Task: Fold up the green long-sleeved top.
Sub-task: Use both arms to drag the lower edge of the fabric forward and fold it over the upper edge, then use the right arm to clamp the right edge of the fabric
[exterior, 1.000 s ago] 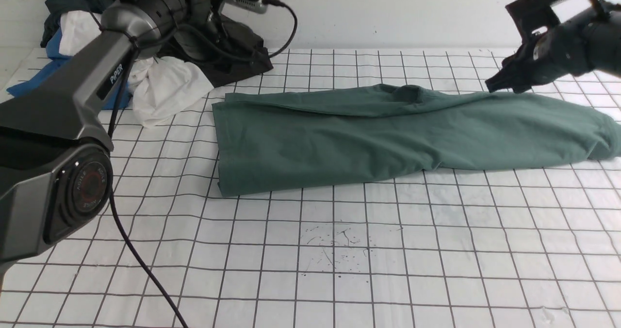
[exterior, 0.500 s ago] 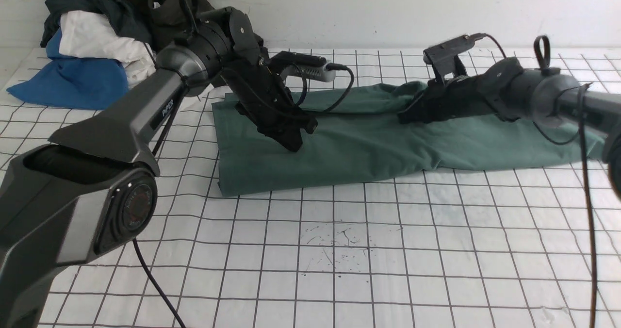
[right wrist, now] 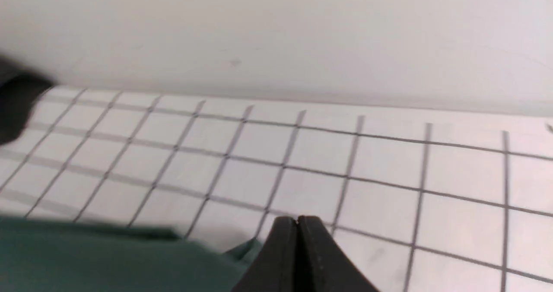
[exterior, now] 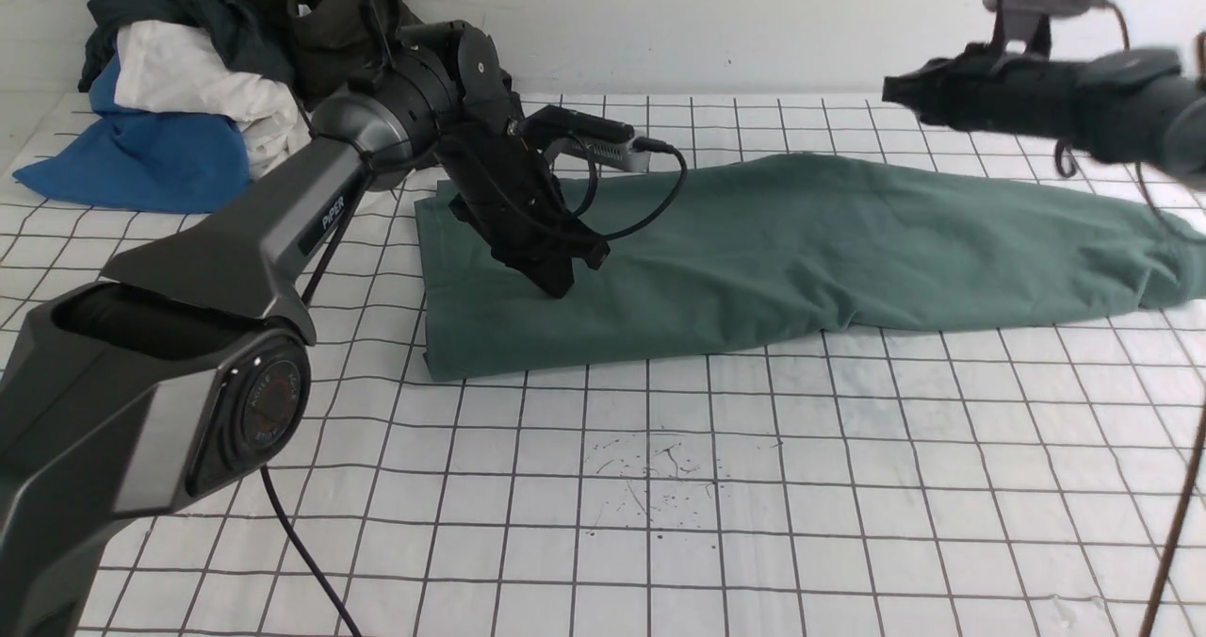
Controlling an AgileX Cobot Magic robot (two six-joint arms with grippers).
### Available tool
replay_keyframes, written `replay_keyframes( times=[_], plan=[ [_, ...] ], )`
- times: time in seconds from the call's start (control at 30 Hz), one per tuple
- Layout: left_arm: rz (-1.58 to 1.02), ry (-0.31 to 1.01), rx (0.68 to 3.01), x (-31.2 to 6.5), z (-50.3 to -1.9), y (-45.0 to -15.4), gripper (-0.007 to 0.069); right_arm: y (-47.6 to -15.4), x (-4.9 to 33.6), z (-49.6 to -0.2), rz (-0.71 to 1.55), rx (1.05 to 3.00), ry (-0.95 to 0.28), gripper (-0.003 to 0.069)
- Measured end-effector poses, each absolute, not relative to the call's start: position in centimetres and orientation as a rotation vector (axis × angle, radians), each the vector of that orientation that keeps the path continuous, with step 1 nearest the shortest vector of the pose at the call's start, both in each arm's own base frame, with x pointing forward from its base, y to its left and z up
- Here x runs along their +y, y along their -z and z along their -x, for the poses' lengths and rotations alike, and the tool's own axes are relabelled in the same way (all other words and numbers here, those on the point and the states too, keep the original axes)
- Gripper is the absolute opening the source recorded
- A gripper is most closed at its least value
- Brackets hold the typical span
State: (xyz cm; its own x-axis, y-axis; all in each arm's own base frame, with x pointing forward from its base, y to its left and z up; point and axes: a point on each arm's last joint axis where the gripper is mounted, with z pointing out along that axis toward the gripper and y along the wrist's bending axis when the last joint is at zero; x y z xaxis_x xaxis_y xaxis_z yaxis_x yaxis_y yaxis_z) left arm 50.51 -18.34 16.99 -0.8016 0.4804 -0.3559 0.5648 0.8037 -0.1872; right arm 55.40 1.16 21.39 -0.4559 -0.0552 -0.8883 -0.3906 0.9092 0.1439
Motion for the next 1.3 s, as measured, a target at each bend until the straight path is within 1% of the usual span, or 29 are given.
replay_keyframes(
  times=[0.07, 0.13, 0.23, 0.27, 0.3, 0.33, 0.37, 0.4, 0.43, 0.5, 0.57, 0.6, 0.63, 0.67, 0.7, 0.77, 0.8, 0.83, 0.9, 0.93, 0.97, 1.03, 1.07, 1.17, 1.2, 1.27, 1.3],
  plan=[
    [-0.787, 0.391, 2.699, -18.2, -50.5, -17.5, -0.0008, -24.0, 0.1, -53.4, 0.476, 2.119, -0.407, -0.0014],
    [-0.775, 0.382, 2.685, -18.1, -50.4, -18.5, -0.0008, -25.0, -1.6, -51.8, 0.512, 2.274, -0.365, -0.0013],
    [-0.762, 0.381, 2.639, -18.0, -50.1, -21.1, -0.0008, -23.3, -5.5, -50.0, 0.397, 2.586, -0.199, -0.0008],
    [-0.759, 0.381, 2.616, -17.9, -49.9, -22.3, -0.0008, -22.2, -7.3, -49.7, 0.327, 2.675, -0.11, -0.0004],
    [-0.756, 0.378, 2.58, -17.8, -49.5, -24.3, -0.0008, -20.7, -9.8, -49.3, 0.21, 2.759, 0.003, 0.0001],
    [-0.756, 0.378, 2.58, -17.8, -49.5, -24.3, -0.0008, -20.5, -9.8, -49.4, 0.21, 2.763, 0.001, 0.0001],
    [-0.752, 0.373, 2.534, -17.6, -48.8, -26.7, -0.0008, -19.3, -12.4, -49.0, 0.06, 2.806, 0.077, 0.0015],
    [-0.75, 0.36, 2.506, -17.4, -48.4, -28.4, -0.0008, -18.7, -13.7, -48.7, -0.029, 2.818, 0.089, 0.0036],
    [-0.745, 0.345, 2.481, -17.1, -47.8, -29.9, -0.0008, -18.4, -14.9, -48.4, -0.107, 2.822, 0.084, 0.0052],
    [-0.741, 0.311, 2.431, -16.5, -46.3, -33.2, -0.0008, -18.2, -16.3, -47.9, -0.214, 2.811, 0.034, 0.0106],
    [-0.738, 0.262, 2.4, -15.6, -44.5, -35.9, -0.0008, -18.4, -17.1, -47.8, -0.28, 2.778, -0.03, 0.0192],
    [-0.74, 0.258, 2.408, -15.6, -44.5, -35.7, -0.0008, -18.4, -17.1, -47.8, -0.28, 2.775, -0.029, 0.0202],
    [-0.739, 0.223, 2.4, -14.9, -43.1, -37.2, -0.0008, -18.4, -17.3, -47.9, -0.299, 2.756, -0.058, 0.0275],
    [-0.738, 0.199, 2.391, -14.3, -41.7, -38.5, -0.0008, -18.2, -17.4, -47.9, -0.306, 2.749, -0.072, 0.0329],
    [-0.744, 0.176, 2.407, -13.8, -40.7, -38.8, -0.0008, -18.0, -17.4, -48.0, -0.307, 2.748, -0.078, 0.0391],
    [-0.753, 0.143, 2.426, -12.9, -38.5, -39.6, -0.0007, -17.2, -17.4, -48.1, -0.311, 2.757, -0.09, 0.048],
    [-0.755, 0.131, 2.43, -12.5, -37.4, -40.1, -0.0007, -16.7, -17.5, -48.2, -0.319, 2.762, -0.101, 0.0508],
    [-0.76, 0.121, 2.45, -12.2, -36.6, -39.9, -0.0007, -16.1, -17.5, -48.3, -0.33, 2.764, -0.121, 0.0535],
    [-0.765, 0.096, 2.462, -11.4, -34.6, -40.3, -0.0007, -15.0, -17.4, -48.6, -0.357, 2.754, -0.174, 0.0553],
    [-0.768, 0.091, 2.476, -11.2, -34.0, -40.0, -0.0007, -14.9, -17.4, -48.8, -0.367, 2.735, -0.203, 0.0547],
    [-0.769, 0.09, 2.477, -11.1, -33.8, -40.1, -0.0007, -14.9, -17.4, -48.8, -0.368, 2.731, -0.208, 0.0544],
    [-0.773, 0.085, 2.493, -10.4, -31.7, -40.1, -0.0007, -14.8, -17.3, -49.0, -0.346, 2.702, -0.268, 0.0448],
    [-0.772, 0.082, 2.494, -10.4, -31.5, -40.1, -0.0007, -14.8, -17.3, -49.0, -0.346, 2.699, -0.272, 0.0437],
    [-0.757, 0.064, 2.54, -9.3, -28.7, -39.2, -0.0007, -14.8, -17.1, -49.2, -0.306, 2.678, -0.325, 0.0221],
    [-0.755, 0.05, 2.566, -8.8, -27.4, -38.6, -0.0007, -14.8, -17.0, -49.1, -0.281, 2.686, -0.329, 0.0131],
    [-0.756, 0.012, 2.614, -7.8, -25.0, -37.1, -0.0007, -15.7, -17.2, -48.8, -0.243, 2.689, -0.307, 0.0045],
    [-0.759, -0.027, 2.633, -7.2, -24.0, -36.5, -0.0007, -16.3, -17.5, -48.6, -0.229, 2.689, -0.284, 0.0023]
  ],
)
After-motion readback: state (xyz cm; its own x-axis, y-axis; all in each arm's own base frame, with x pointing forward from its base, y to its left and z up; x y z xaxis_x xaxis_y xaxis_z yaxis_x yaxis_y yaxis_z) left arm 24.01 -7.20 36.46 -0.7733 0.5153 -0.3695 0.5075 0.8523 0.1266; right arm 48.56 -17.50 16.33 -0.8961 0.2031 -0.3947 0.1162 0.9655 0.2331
